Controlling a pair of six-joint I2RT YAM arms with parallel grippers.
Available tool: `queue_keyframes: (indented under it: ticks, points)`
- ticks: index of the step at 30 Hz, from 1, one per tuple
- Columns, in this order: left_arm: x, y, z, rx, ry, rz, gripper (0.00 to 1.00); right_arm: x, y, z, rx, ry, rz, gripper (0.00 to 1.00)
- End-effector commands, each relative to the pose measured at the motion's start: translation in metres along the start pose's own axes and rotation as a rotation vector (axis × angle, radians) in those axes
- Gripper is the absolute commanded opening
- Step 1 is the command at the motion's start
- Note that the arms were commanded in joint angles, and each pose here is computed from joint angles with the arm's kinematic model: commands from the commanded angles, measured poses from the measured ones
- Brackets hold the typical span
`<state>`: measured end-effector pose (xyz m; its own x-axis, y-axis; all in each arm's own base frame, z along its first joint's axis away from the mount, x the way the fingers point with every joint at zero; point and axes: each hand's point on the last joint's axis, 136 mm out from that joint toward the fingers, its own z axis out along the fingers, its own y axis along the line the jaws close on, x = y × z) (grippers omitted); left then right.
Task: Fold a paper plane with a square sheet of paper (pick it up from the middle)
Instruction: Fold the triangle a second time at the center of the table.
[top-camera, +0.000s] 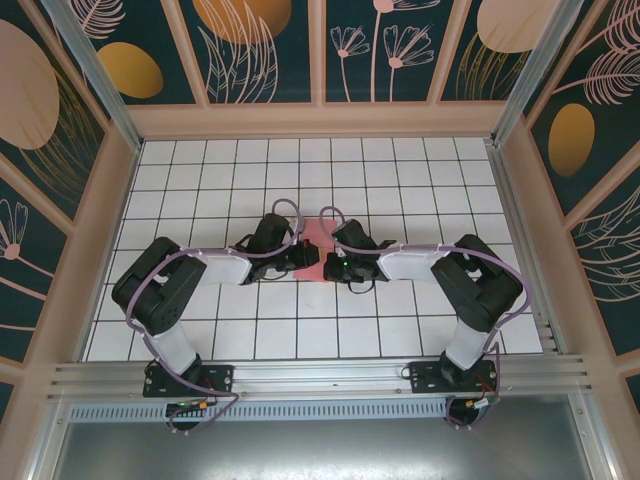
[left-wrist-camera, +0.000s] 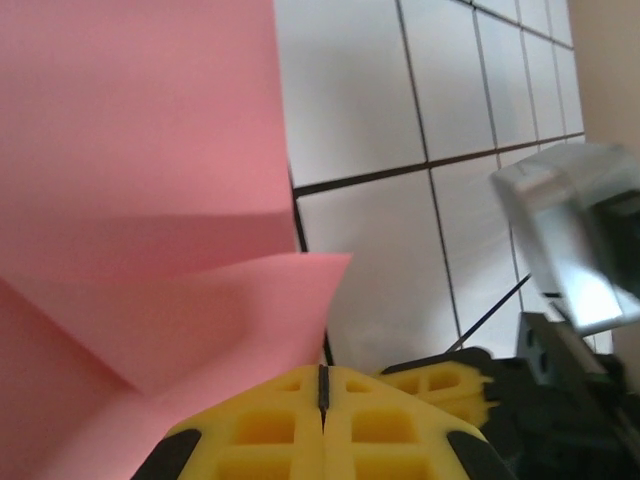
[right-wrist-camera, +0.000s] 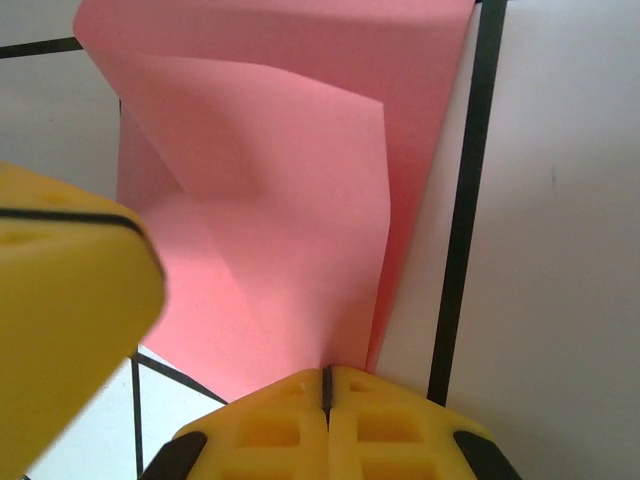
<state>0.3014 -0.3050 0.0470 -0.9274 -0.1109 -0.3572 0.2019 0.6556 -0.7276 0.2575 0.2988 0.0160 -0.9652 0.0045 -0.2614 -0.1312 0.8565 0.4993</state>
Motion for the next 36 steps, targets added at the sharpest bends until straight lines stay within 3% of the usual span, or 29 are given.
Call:
queue_keyframes:
  ticks: [1, 12, 23, 36]
  points:
    - [0.006, 0.004, 0.004, 0.022, 0.024, -0.01, 0.02, 0.023, -0.039, 0.013, 0.145, 0.077, 0.017, 0.0]
    - [0.022, 0.021, 0.017, -0.021, 0.094, -0.015, 0.03, 0.027, -0.043, 0.016, 0.159, 0.096, 0.02, 0.0]
    - [-0.002, 0.052, 0.015, -0.237, 0.03, 0.049, 0.04, 0.035, -0.059, 0.016, 0.219, 0.122, 0.0, 0.0]
    - [-0.046, 0.074, 0.009, -0.276, -0.012, 0.098, 0.05, 0.042, -0.074, 0.015, 0.253, 0.154, -0.02, 0.0]
